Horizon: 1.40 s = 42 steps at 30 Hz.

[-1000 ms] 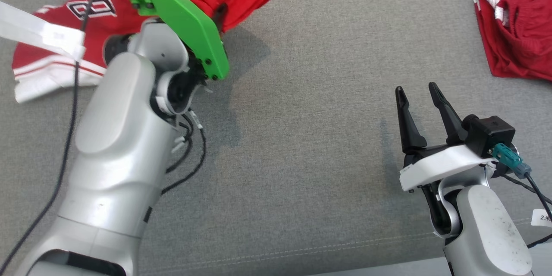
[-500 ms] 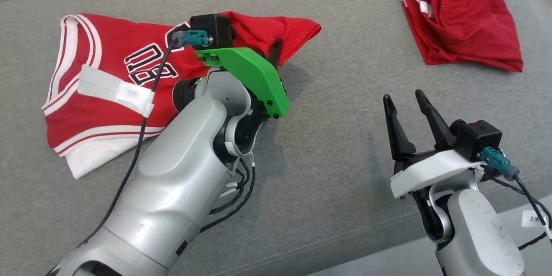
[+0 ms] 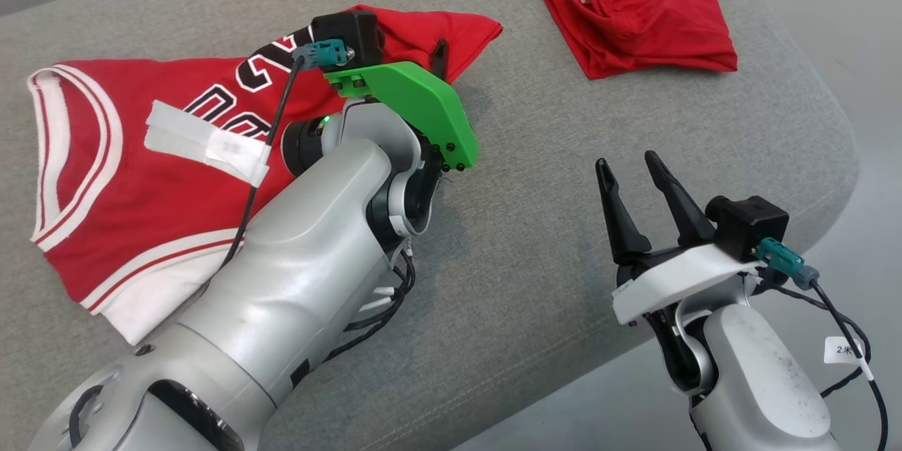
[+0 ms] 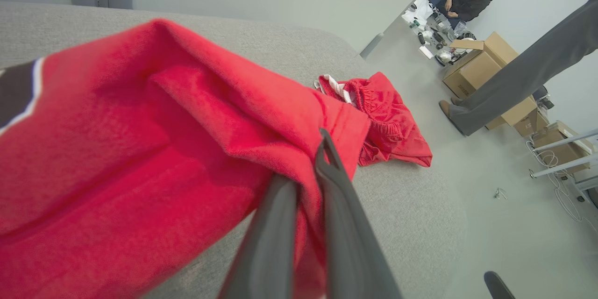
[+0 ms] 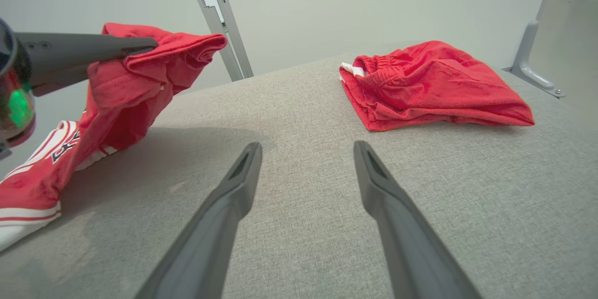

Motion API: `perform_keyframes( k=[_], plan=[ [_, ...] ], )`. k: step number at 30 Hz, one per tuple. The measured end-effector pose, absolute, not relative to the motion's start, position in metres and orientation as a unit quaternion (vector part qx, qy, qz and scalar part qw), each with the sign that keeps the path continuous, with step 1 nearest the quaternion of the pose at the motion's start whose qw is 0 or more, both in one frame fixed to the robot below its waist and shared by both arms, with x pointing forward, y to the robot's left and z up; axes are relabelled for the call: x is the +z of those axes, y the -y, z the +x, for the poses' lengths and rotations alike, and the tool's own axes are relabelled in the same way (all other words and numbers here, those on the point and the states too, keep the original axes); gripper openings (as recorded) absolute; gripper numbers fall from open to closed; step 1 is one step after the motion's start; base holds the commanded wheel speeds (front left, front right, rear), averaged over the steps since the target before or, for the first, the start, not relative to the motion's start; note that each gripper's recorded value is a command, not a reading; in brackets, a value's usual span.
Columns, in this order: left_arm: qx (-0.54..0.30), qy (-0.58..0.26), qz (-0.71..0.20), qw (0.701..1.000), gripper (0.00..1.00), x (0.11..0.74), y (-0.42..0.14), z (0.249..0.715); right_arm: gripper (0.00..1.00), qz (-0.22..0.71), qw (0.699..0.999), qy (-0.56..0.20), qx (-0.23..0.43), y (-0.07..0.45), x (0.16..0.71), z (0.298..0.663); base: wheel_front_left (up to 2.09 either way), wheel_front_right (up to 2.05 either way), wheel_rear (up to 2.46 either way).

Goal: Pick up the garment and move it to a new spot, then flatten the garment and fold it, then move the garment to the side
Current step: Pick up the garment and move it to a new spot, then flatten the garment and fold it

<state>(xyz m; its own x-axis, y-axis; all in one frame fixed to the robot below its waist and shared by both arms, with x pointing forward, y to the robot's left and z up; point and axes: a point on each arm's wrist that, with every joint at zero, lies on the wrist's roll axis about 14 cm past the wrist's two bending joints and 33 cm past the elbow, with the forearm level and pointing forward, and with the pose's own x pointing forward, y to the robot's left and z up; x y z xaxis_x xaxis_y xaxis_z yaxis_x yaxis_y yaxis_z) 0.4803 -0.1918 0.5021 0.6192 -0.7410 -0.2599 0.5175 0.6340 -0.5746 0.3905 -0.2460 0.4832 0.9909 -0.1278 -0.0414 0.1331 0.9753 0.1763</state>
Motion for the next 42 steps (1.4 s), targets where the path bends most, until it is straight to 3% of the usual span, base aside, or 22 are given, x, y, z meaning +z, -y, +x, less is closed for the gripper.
perform_keyframes(
  k=[2,3,4,10,19,36,42],
  plan=[
    [-0.359,-0.254,-0.223,0.87,0.05,0.492,0.197,0.481,1.0,0.089,0.993,-0.018,-0.074,0.251,0.48,0.389,0.0,0.0,0.0],
    [-0.359,-0.259,-0.22,0.869,0.44,0.487,0.199,0.48,1.0,0.09,0.993,-0.019,-0.078,0.254,0.479,0.388,0.0,0.0,0.0],
    [-0.362,-0.263,-0.217,0.868,1.0,0.482,0.202,0.478,1.0,0.091,0.992,-0.021,-0.082,0.256,0.478,0.388,0.0,0.0,0.0],
    [-0.399,-0.275,-0.196,0.853,1.0,0.465,0.22,0.465,1.0,0.088,0.99,-0.042,-0.103,0.269,0.461,0.384,0.0,0.0,0.0],
    [-0.435,-0.231,-0.142,0.858,1.0,0.471,0.209,0.466,1.0,0.084,0.991,-0.045,-0.094,0.264,0.455,0.396,0.0,0.0,0.0],
    [-0.365,-0.147,-0.087,0.915,1.0,0.475,0.113,0.482,1.0,0.079,0.996,-0.034,-0.021,0.216,0.468,0.429,0.0,0.0,0.0],
    [-0.304,-0.107,-0.116,0.94,1.0,0.491,0.062,0.486,1.0,0.085,0.996,-0.031,0.0,0.2,0.472,0.431,0.0,0.0,0.0]
  ],
)
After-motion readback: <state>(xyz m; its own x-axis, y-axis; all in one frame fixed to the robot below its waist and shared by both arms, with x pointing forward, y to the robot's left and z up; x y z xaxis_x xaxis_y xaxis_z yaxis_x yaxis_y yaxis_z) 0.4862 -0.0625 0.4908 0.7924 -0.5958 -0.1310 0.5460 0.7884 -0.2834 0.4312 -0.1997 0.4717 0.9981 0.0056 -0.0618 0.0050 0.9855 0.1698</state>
